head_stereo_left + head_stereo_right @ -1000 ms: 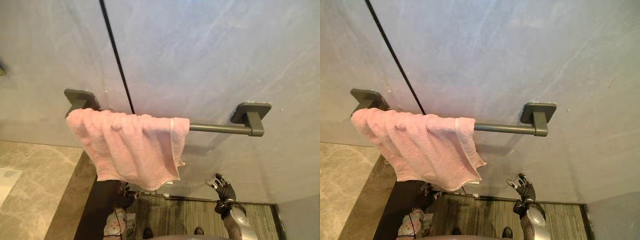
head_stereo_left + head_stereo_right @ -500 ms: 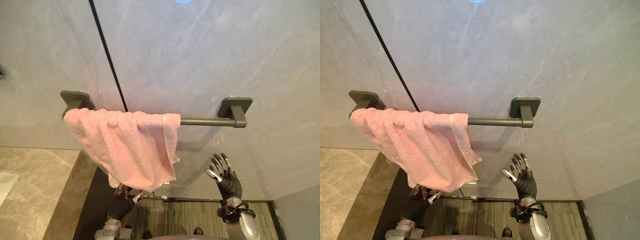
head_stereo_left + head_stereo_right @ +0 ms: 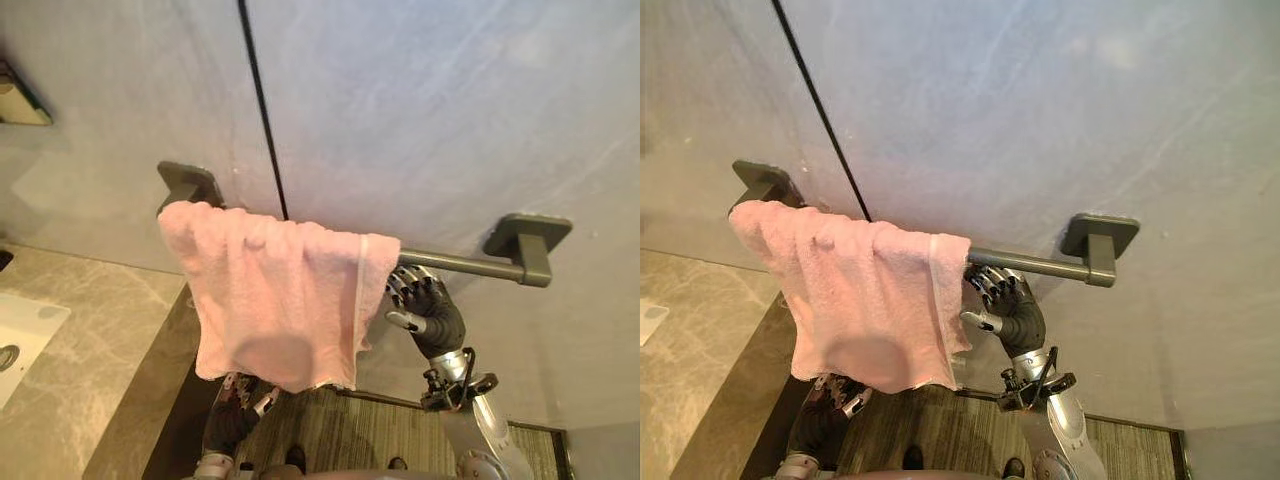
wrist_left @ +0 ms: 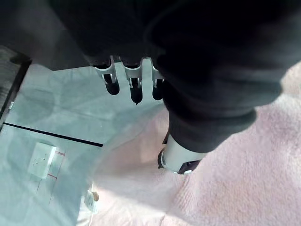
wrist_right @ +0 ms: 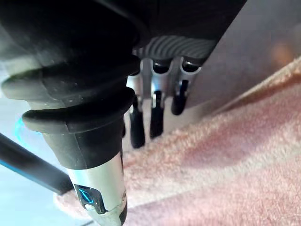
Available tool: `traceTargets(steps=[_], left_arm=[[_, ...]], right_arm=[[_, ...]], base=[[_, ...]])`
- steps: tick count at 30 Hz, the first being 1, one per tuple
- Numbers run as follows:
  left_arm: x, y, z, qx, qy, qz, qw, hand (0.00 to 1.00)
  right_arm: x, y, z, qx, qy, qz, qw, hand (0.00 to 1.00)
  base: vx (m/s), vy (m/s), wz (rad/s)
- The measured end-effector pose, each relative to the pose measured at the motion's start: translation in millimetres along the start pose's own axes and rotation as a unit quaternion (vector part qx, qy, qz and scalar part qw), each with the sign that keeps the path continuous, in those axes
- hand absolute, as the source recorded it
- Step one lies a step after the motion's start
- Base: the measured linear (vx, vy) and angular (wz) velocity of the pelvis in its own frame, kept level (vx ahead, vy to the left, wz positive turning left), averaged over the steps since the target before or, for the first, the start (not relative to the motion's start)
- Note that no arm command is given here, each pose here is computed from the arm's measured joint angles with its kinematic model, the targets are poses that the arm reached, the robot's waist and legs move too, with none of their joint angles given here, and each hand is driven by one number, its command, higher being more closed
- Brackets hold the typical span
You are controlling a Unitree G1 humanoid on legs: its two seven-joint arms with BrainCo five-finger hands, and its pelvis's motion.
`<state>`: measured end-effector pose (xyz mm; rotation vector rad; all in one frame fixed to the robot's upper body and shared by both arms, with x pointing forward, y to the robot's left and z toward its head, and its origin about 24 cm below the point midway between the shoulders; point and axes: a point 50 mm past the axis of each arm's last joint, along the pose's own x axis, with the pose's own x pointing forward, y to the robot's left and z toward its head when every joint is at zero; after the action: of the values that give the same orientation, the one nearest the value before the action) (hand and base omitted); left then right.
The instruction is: Organize washtable
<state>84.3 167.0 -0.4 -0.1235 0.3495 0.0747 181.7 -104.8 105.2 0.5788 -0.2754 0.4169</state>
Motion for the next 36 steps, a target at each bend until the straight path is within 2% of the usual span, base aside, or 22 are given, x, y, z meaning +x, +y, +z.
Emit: traceTargets(steps=[12,17,23,27,31,36], left_arm=[[-11,14,-45,0.0,0.115,-0.039,0.993,0.0],[-21,20,-69,-0.003,0.17,-0.033,0.985,0.0],[-22,24,-72,0.029,0.182,-0.036,0.982,0.0],[-11,34,-35,0.096,0.112,-0.033,0.989,0.0],[-4,40,40,0.167,-0.054,-0.009,0.984,0.0],[-5,43,92,0.175,-0.189,0.028,0.966,0.0]], right_arm=[[13,15,3,0.0,-0.02,0.056,0.998,0.0],[17,16,5,0.0,-0.031,0.065,0.997,0.0],[19,17,8,-0.002,-0.043,0.07,0.997,0.0],[19,17,8,-0.002,-0.045,0.07,0.996,0.0],[19,18,8,-0.002,-0.046,0.073,0.996,0.0],[20,18,4,-0.004,-0.042,0.071,0.997,0.0]], base=[[0.02,0.004,0.26],[0.0,0.006,0.17],[0.0,0.025,0.1],[0.03,0.015,0.21],[0.03,0.01,0.11],[0.01,-0.003,0.03]])
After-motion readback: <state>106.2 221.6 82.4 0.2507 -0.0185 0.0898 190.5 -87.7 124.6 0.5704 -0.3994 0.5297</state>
